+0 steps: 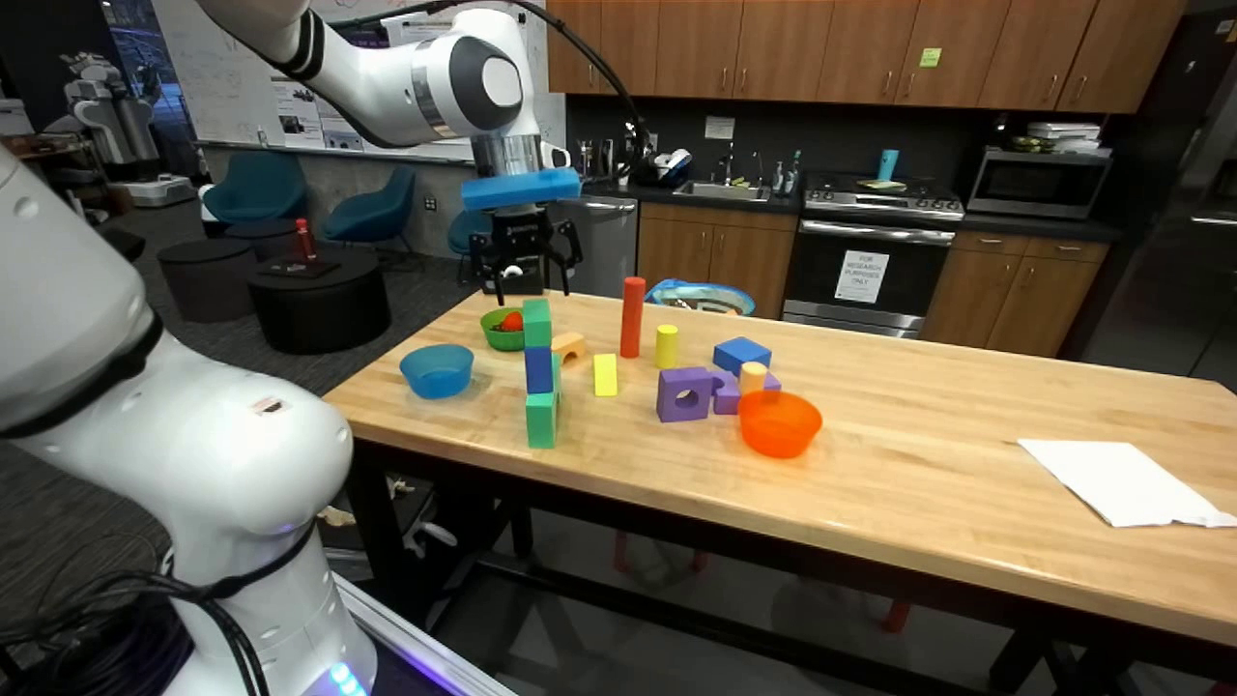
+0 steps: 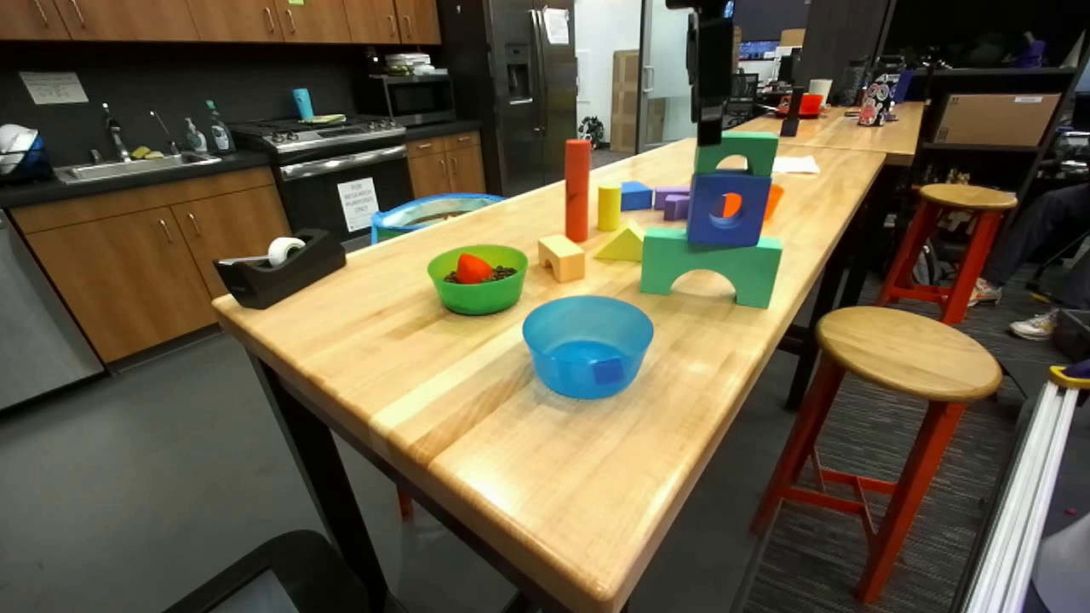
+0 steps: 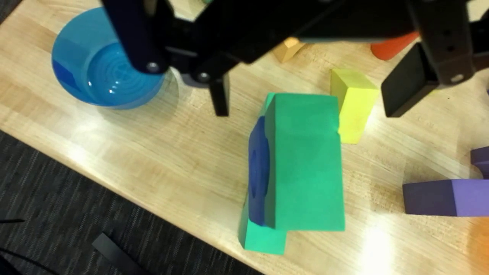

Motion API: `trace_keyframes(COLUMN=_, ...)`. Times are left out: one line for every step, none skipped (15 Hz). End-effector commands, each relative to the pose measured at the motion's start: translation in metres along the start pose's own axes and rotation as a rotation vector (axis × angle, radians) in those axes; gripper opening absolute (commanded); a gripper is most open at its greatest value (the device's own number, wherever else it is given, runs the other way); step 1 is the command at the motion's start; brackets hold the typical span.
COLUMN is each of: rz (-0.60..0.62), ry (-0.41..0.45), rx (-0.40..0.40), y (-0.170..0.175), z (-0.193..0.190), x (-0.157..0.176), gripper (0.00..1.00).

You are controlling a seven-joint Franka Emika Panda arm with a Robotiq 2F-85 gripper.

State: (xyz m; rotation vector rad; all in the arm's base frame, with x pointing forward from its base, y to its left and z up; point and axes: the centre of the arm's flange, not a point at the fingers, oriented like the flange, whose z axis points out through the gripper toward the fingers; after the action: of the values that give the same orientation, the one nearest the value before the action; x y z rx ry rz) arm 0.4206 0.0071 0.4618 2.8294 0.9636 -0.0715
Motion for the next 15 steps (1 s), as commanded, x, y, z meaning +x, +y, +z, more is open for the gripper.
trace_keyframes(rz=-0.033, ry=0.027, rx=-0.043, y=-0.003, z=-0.014, x=-0.001, gripper=1.00)
trace_keyframes(rz=-0.047, ry=0.030, rx=-0.051, y=-0.004, z=-0.016, x=-0.001, gripper=1.00)
trace_keyframes(rz=-0.066, ry=0.032, rx=-0.061, y=-0.005, z=-0.020, x=-0.001, gripper=1.00)
trace_keyframes(rz=-0.082, ry=0.036, rx=-0.070, y=-0.005, z=-0.023, x=-0.002, gripper=1.00)
trace_keyframes(rz=-0.106, ry=0.042, rx=-0.081, y=-0.006, z=-0.026, x=-0.002, gripper=1.00)
trace_keyframes(rz=-0.119, ry=0.049, rx=-0.092, y=-0.006, z=-0.028, x=-0.002, gripper=1.00)
trace_keyframes(rz=-0.135, ry=0.060, rx=-0.103, y=-0.006, z=-0.031, x=-0.002, gripper=1.00)
trace_keyframes(rz=-0.152, ry=0.077, rx=-0.108, y=-0.005, z=-0.035, x=-0.002, gripper=1.00)
trace_keyframes(rz=-0.167, ry=0.093, rx=-0.112, y=-0.004, z=-0.038, x=-0.002, gripper=1.00)
trace_keyframes(rz=-0.185, ry=0.109, rx=-0.119, y=-0.003, z=-0.041, x=-0.002, gripper=1.00)
trace_keyframes(rz=-0.202, ry=0.126, rx=-0.126, y=-0.002, z=-0.045, x=-0.002, gripper=1.00)
trace_keyframes(rz=-0.217, ry=0.147, rx=-0.132, y=0.001, z=-0.050, x=-0.003, gripper=1.00)
trace_keyframes(rz=-0.228, ry=0.163, rx=-0.140, y=0.003, z=-0.054, x=-0.004, gripper=1.00)
trace_keyframes(rz=-0.239, ry=0.178, rx=-0.149, y=0.006, z=-0.059, x=-0.006, gripper=1.00)
trace_keyframes(rz=-0.247, ry=0.191, rx=-0.157, y=0.011, z=-0.064, x=-0.008, gripper=1.00)
